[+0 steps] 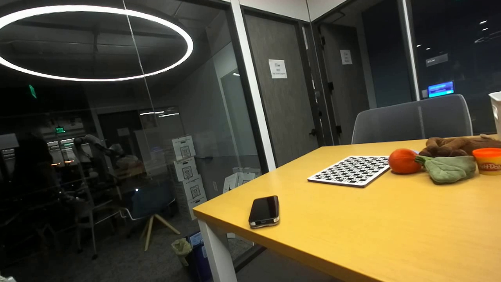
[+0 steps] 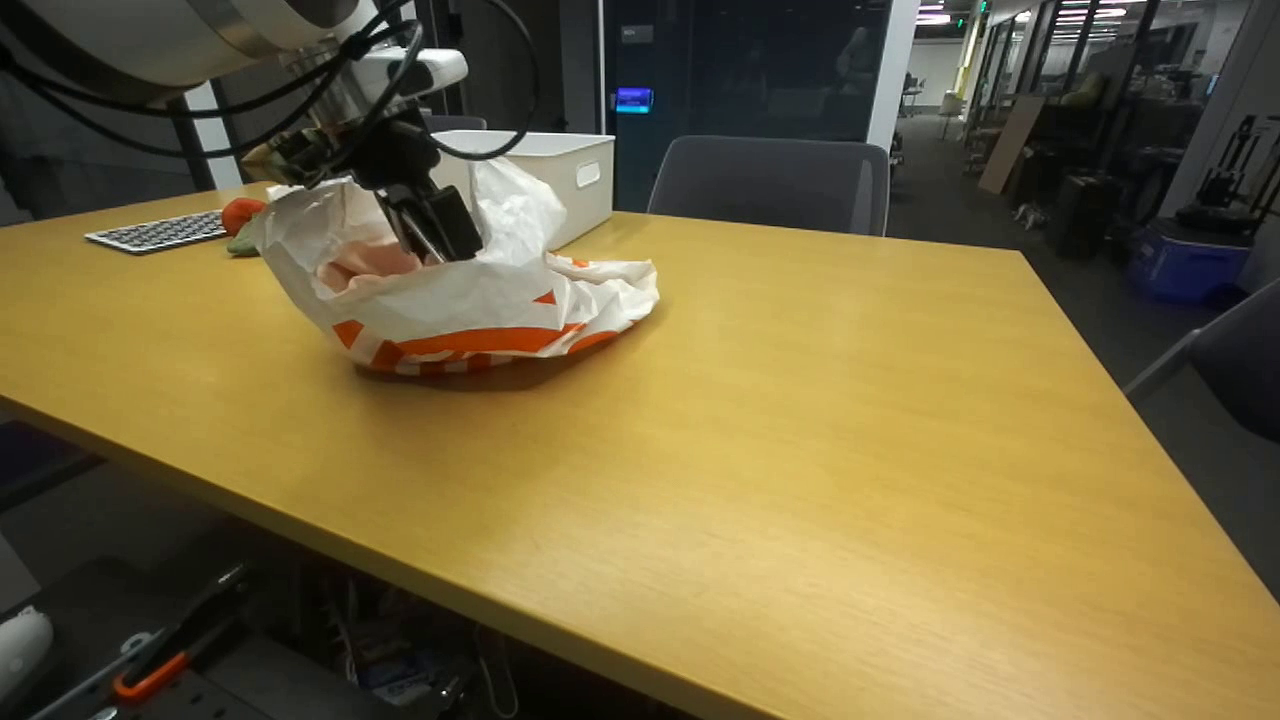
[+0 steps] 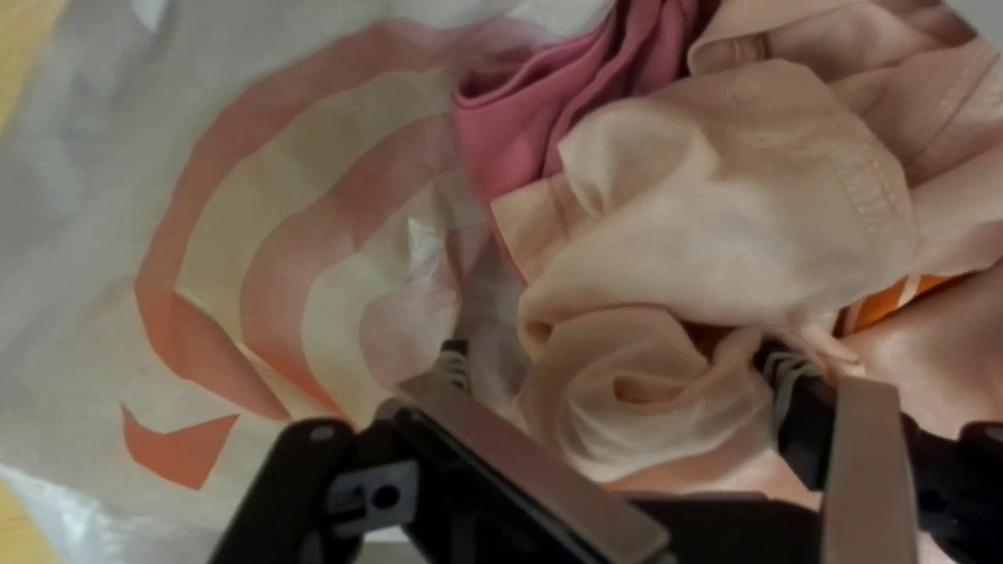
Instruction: Remove the peach and pink shirts from the plastic bag
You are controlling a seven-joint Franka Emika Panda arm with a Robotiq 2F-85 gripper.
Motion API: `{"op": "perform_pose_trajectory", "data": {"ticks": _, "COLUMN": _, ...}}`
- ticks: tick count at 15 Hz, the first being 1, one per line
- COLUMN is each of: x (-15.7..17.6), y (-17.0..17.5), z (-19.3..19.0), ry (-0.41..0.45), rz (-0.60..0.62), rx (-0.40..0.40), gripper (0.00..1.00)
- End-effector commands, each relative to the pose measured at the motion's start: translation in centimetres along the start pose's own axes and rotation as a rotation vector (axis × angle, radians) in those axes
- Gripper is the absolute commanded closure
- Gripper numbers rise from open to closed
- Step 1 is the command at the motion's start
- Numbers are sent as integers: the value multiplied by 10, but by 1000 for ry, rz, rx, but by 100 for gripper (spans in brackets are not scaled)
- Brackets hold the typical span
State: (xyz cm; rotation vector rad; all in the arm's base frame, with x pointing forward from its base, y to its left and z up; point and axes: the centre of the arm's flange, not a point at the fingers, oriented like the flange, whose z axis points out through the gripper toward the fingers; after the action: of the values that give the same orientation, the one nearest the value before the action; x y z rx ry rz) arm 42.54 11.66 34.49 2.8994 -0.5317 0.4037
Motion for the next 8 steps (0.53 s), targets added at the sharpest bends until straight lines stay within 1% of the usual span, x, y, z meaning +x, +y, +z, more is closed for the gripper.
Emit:
{"op": "perform_pose_trajectory", "data": {"ticks": 1, "x": 9, "y": -13, "z": 6, "ry": 13, "rz": -31, "rx": 10, "gripper": 42}}
{"op": "perform_pose_trajectory", "data": {"ticks": 6, "x": 9, "y": -14, "z": 1, "ry": 25, "rz": -57, "rx": 10, "gripper": 81}}
{"op": "perform_pose_trajectory", "data": {"ticks": 7, "x": 9, "y": -13, "z": -3, "ry": 19, "rz": -57, "rx": 23, "gripper": 88}}
{"op": "perform_pose_trajectory", "data": {"ticks": 8, "x": 10, "y": -12, "z": -7, "ry": 5, "rz": -61, "rx": 35, "gripper": 96}}
